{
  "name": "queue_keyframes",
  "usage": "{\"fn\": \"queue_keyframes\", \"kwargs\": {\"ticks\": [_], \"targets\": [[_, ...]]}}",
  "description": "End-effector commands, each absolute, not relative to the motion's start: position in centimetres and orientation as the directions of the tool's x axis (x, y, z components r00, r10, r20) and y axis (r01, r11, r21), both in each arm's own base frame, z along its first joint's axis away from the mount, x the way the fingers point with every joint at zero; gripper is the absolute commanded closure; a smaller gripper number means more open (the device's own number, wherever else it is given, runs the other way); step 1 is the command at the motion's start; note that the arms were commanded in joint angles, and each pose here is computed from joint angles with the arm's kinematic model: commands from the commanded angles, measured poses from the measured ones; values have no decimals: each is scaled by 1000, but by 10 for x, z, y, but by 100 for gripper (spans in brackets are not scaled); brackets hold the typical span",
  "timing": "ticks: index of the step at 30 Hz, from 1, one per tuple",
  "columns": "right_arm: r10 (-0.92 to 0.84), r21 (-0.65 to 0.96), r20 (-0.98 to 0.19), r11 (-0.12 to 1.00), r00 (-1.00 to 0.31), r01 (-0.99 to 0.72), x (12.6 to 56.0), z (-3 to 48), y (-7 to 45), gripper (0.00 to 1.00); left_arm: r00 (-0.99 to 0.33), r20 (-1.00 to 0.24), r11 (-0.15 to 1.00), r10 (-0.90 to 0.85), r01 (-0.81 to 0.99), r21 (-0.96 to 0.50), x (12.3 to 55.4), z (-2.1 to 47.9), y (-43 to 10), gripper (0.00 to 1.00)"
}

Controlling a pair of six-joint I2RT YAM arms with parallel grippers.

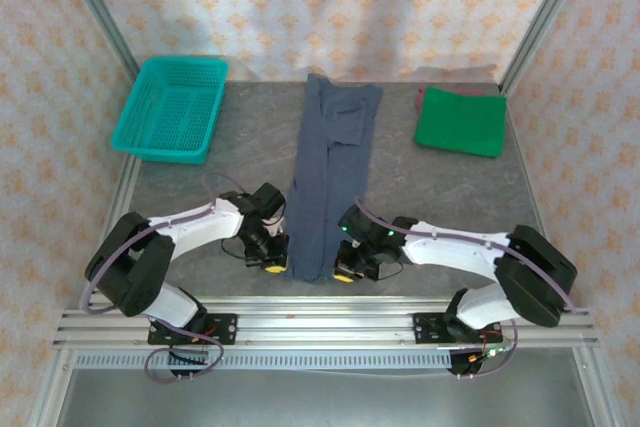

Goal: Fold and stack the t-shirts

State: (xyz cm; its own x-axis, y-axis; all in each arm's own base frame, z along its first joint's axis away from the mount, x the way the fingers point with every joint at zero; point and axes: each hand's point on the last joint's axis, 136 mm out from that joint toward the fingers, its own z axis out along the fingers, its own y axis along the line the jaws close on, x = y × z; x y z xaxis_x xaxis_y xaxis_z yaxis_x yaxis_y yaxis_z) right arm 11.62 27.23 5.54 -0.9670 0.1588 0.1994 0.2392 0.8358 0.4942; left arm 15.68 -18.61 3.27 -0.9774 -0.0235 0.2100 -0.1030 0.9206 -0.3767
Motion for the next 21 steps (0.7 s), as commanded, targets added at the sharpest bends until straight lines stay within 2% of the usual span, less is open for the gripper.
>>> {"fn": "queue_keyframes", "kwargs": {"ticks": [1, 12, 21], "targets": [[205, 429, 215, 859, -955, 281, 106, 53, 250, 100, -976, 219, 942, -10, -83, -324, 140, 37, -169, 100], [216, 411, 201, 867, -955, 282, 101, 86, 231, 100, -992, 114, 934, -50, -86, -345, 163, 80, -174, 100], [241, 439, 147, 853, -959, 281, 150, 117, 214, 100, -998, 40, 911, -52, -63, -407, 216, 117, -198, 100]]}}
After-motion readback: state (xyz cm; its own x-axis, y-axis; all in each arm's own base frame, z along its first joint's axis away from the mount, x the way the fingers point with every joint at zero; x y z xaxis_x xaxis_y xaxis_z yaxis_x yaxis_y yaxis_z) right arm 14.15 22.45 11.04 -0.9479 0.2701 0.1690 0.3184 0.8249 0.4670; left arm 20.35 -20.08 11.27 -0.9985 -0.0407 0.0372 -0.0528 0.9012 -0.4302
